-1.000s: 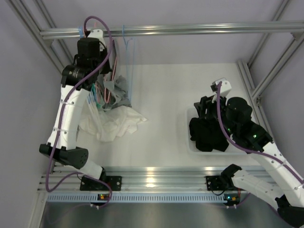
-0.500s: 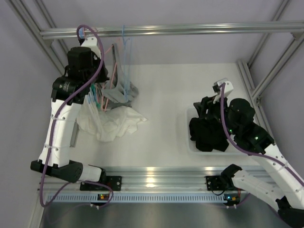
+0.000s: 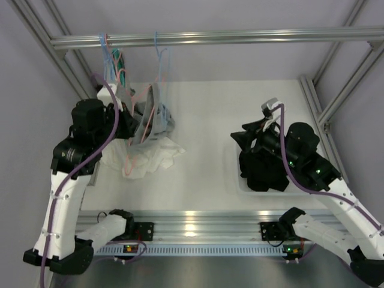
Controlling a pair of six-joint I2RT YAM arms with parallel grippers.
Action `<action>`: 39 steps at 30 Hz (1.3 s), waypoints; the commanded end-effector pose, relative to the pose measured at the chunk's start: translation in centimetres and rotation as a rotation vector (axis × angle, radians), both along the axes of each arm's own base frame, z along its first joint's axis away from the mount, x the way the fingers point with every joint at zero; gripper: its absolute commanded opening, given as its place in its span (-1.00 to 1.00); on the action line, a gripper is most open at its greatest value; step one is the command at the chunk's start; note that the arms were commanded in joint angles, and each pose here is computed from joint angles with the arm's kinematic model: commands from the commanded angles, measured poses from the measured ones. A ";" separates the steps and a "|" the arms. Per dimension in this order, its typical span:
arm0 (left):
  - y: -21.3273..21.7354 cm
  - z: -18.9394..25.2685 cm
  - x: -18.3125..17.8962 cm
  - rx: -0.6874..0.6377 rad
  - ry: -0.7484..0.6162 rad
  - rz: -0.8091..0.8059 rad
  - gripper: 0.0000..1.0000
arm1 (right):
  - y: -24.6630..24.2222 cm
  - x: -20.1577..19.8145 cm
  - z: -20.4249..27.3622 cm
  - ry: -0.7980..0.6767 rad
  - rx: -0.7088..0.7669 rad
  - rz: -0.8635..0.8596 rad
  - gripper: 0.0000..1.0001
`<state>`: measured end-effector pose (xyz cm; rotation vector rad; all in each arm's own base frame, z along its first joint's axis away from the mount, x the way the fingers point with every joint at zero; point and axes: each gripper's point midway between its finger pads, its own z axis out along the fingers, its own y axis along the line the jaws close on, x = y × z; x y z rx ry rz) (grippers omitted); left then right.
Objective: Remove the tank top from the hanger
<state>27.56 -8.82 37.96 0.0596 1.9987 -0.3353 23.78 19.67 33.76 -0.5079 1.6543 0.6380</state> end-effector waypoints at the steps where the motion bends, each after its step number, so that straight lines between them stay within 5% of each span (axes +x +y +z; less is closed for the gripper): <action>1: -2.7 -1.9 -2.7 -0.095 0.035 -0.155 -1.00 | 2.7 -0.8 2.4 -0.065 0.114 0.154 0.10; 9: -4.3 -10.5 -9.0 -0.181 0.199 -0.294 -1.00 | 8.3 -2.8 -0.2 0.006 0.272 0.415 0.12; 15: -5.9 -14.8 -12.4 -0.258 0.318 -0.411 -1.00 | 12.6 -1.6 -4.6 0.129 0.249 0.361 0.18; 33: -8.0 -11.6 -16.3 -0.370 0.241 -0.637 -1.00 | 18.0 1.0 -9.3 0.140 0.124 0.216 0.22; 39: -8.4 -11.1 -17.0 -0.393 0.241 -0.676 -1.00 | 18.8 1.9 -8.7 0.103 0.117 0.198 0.08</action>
